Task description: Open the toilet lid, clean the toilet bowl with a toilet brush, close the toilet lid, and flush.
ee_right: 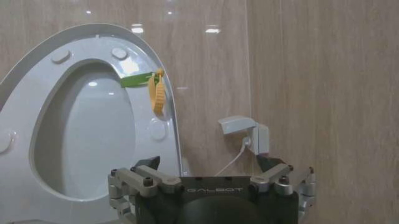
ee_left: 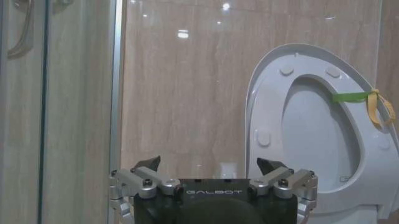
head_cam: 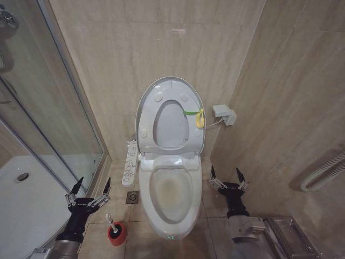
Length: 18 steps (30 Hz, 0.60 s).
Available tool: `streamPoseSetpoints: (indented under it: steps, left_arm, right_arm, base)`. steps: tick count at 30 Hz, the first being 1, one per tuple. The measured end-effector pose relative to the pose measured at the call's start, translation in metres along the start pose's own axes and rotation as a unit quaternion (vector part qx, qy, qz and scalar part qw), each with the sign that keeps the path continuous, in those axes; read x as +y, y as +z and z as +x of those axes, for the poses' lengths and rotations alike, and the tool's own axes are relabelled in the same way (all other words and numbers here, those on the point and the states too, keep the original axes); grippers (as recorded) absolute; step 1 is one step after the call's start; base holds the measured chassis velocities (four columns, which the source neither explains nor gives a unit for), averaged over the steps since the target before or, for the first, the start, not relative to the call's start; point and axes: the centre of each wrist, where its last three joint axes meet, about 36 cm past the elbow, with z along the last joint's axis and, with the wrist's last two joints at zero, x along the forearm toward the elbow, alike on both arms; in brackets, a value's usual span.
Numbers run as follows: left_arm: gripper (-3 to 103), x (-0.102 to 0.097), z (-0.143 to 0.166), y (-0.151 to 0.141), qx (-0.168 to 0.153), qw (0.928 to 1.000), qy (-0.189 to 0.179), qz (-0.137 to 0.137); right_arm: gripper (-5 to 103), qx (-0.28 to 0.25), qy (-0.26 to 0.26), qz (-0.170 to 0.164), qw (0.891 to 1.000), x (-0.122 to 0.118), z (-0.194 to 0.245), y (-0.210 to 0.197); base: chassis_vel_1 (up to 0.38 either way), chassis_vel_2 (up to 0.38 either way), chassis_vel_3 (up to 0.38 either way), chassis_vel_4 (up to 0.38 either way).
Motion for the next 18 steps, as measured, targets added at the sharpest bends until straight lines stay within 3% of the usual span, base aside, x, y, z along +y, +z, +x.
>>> streamPoseSetpoints:
  steps: [18]
  left_arm:
    - [100, 0.0, 0.0, -0.0001, 0.0, 1.0, 0.0, 0.0]
  right_arm:
    - [100, 0.0, 0.0, 0.0, 1.0, 0.0, 0.0, 0.0]
  base:
    - [0.0, 0.0, 0.0, 0.0]
